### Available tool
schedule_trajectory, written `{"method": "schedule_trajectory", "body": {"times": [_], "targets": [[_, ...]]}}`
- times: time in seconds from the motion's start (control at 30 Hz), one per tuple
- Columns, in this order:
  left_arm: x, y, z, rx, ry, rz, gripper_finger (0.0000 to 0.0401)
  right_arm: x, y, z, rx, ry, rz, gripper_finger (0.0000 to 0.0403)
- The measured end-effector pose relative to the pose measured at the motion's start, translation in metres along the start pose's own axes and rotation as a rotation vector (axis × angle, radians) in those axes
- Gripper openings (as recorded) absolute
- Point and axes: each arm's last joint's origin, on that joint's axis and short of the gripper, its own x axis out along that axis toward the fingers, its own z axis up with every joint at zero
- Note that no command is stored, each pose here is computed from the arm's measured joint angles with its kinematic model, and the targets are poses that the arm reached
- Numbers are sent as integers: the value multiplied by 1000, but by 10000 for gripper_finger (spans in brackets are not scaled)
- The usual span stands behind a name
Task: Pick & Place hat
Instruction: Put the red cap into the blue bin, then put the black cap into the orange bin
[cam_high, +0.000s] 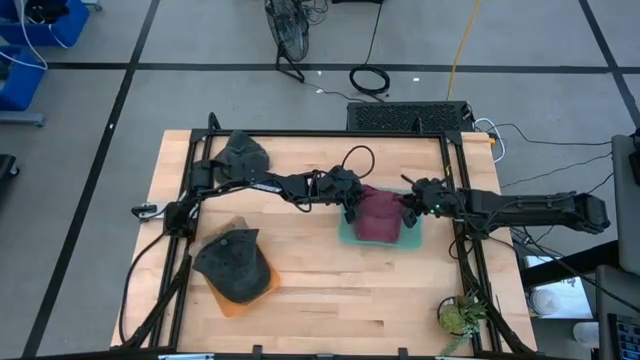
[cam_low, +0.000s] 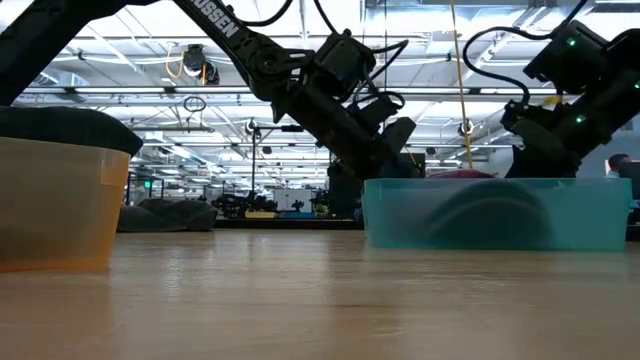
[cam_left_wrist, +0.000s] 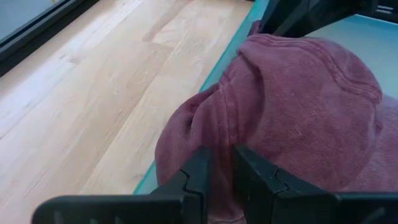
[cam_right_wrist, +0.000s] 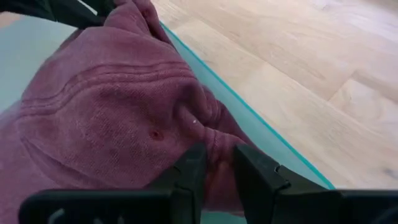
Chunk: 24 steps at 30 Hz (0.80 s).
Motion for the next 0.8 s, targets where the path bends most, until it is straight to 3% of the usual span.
{"method": "schedule_trajectory", "body": {"times": [0.43,0.6,0.8], "targets": [[-7,-1,10,34,-40,-27,72,-19,5,23,-25,-189,86,73],[-49,0,36,155,0,18,72,-23,5,24,-27,-207,122,73],[-138,20,67,365,132,199,72,-27,10,26,-49,-213,265,73]]}}
